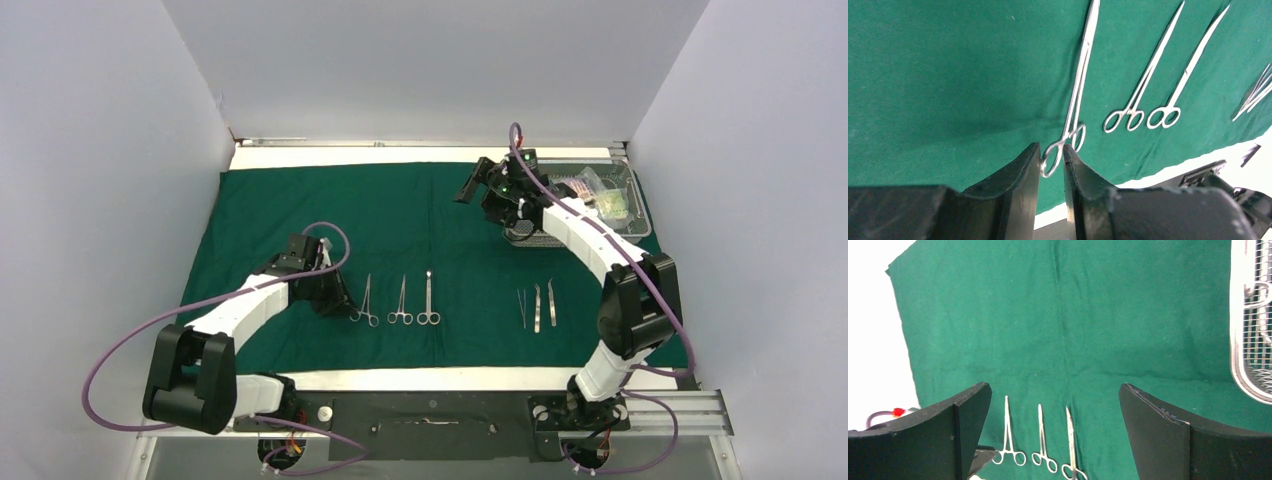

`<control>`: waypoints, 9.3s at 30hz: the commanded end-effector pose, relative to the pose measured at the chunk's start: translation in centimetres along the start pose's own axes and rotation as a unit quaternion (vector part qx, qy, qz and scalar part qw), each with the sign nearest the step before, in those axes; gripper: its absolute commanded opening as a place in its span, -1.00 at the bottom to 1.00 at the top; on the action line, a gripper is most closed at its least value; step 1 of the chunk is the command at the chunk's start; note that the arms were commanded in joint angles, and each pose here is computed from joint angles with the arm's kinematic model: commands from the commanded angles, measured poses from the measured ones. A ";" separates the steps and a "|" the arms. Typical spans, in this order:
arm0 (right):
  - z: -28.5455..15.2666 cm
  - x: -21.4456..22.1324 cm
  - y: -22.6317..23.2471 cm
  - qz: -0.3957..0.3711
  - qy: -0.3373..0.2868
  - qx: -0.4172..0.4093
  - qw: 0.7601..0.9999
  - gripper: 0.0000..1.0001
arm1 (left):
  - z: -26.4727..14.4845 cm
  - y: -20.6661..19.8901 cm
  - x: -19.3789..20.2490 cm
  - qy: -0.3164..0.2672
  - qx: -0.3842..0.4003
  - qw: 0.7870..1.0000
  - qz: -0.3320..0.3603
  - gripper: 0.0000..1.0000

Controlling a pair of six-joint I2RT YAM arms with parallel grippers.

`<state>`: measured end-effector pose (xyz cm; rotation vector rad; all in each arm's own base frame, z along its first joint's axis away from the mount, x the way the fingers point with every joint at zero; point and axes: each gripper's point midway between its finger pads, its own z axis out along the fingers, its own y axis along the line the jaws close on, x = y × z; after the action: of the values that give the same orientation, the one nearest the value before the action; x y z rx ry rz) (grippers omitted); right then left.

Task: Open and lay out the surgical kit
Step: Place the medical item in the surgical kit, then pick up the medical item from the container, then place the medical item in the surgical kit, then pick up the medical item from the container.

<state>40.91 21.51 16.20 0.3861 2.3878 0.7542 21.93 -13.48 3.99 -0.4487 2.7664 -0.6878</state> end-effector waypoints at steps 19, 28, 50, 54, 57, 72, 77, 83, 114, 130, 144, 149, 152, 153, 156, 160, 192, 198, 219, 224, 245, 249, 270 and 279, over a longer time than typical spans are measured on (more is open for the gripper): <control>-8.9 -14.4 -12.7 -0.131 -0.131 0.274 0.944 0.80 | -9.3 -7.2 -10.2 -0.147 0.001 0.981 0.124 0.93; -8.8 -18.1 -22.3 -0.109 -0.135 0.356 0.918 0.83 | -13.1 -10.6 -13.9 -0.234 0.030 0.961 0.145 0.92; -2.1 -12.9 -31.2 0.152 -0.036 0.342 0.927 0.82 | -12.1 -9.4 -15.3 -0.245 -0.007 0.960 0.138 0.92; -1.7 -12.7 -31.6 0.152 -0.038 0.342 0.927 0.82 | -12.2 -9.0 -15.5 -0.250 -0.015 0.959 0.131 0.92; -0.9 -13.1 -31.4 0.139 -0.042 0.323 0.935 0.79 | -12.1 -9.0 -15.4 -0.248 -0.014 0.960 0.128 0.92; 0.1 -10.7 -33.6 0.110 0.001 0.348 0.931 0.31 | -11.9 -9.3 -14.8 -0.243 0.001 0.963 0.118 0.93; -0.8 -12.0 -32.5 0.095 -0.025 0.338 0.936 0.12 | -11.8 -9.5 -14.7 -0.242 0.009 0.963 0.115 0.92; -1.9 -14.5 -30.2 0.076 -0.064 0.300 0.949 -0.20 | -11.8 -9.9 -14.7 -0.240 0.018 0.964 0.115 0.93; -6.0 -10.8 -0.3 -0.084 -0.118 -0.095 0.985 -0.51 | -13.1 -18.8 -14.3 -0.227 0.259 0.933 0.105 0.92; -1.9 2.8 14.1 -0.163 0.010 -0.233 0.959 -0.50 | -11.9 -21.7 -13.0 -0.124 0.357 0.924 0.066 0.95; -0.7 6.7 16.3 -0.170 0.079 -0.280 0.942 -0.47 | -8.1 -19.9 -12.2 -0.058 0.319 0.945 0.038 -0.09; -0.5 7.2 16.4 -0.173 0.095 -0.288 0.937 -0.48 | -7.4 -19.0 -12.7 -0.067 0.295 0.953 0.034 -0.18; -0.6 7.6 16.6 -0.175 0.105 -0.296 0.933 -0.52 | -8.0 -19.6 -12.8 -0.065 0.313 0.947 0.043 -0.70; -0.7 7.8 16.7 -0.178 0.109 -0.300 0.931 -0.52 | -8.2 -19.7 -12.6 -0.061 0.318 0.945 0.048 -0.94; -0.6 8.3 16.7 -0.180 0.117 -0.298 0.930 -0.23 | -8.6 -18.9 -12.1 -0.057 0.309 0.948 0.058 -1.00; -0.4 7.3 16.1 -0.181 0.094 -0.277 0.939 0.56 | -8.1 -15.4 -11.7 -0.065 0.248 0.965 0.061 -1.00; 0.5 -0.8 7.7 -0.101 0.038 -0.152 0.982 0.60 | -9.2 8.8 -8.7 -0.019 -0.206 0.977 -0.055 -0.55; -0.1 -1.2 7.9 -0.111 0.031 -0.153 0.981 0.60 | -9.7 9.7 -9.5 -0.039 -0.235 0.969 -0.072 -0.35; -8.4 -18.2 -12.6 -0.100 -0.176 0.243 0.949 0.80 | -19.2 -3.2 -16.9 -0.272 0.002 0.961 0.054 0.48; -8.1 -20.6 -17.6 -0.058 -0.183 0.267 0.944 0.80 | -24.3 -3.0 -17.7 -0.383 -0.034 0.922 0.057 0.93; 1.4 -21.8 -27.9 0.263 -0.160 0.158 0.938 0.54 | -23.4 -4.9 -18.3 -0.368 0.019 0.928 0.058 0.93; 2.5 -21.3 -28.8 0.280 -0.159 0.155 0.934 0.37 | -23.0 -4.6 -18.4 -0.364 0.016 0.930 0.053 0.94; 3.7 -18.4 -31.4 0.282 -0.140 0.190 0.930 0.01 | -22.4 -4.2 -18.3 -0.355 0.009 0.934 0.035 0.93; 5.5 -18.0 -31.8 0.280 -0.141 0.155 0.937 -0.51 | -22.3 -4.1 -18.1 -0.353 0.008 0.935 0.034 0.94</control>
<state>55.31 -9.07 3.63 1.2672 2.1261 0.5040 32.19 -1.35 27.74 -0.4810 2.1051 -0.4124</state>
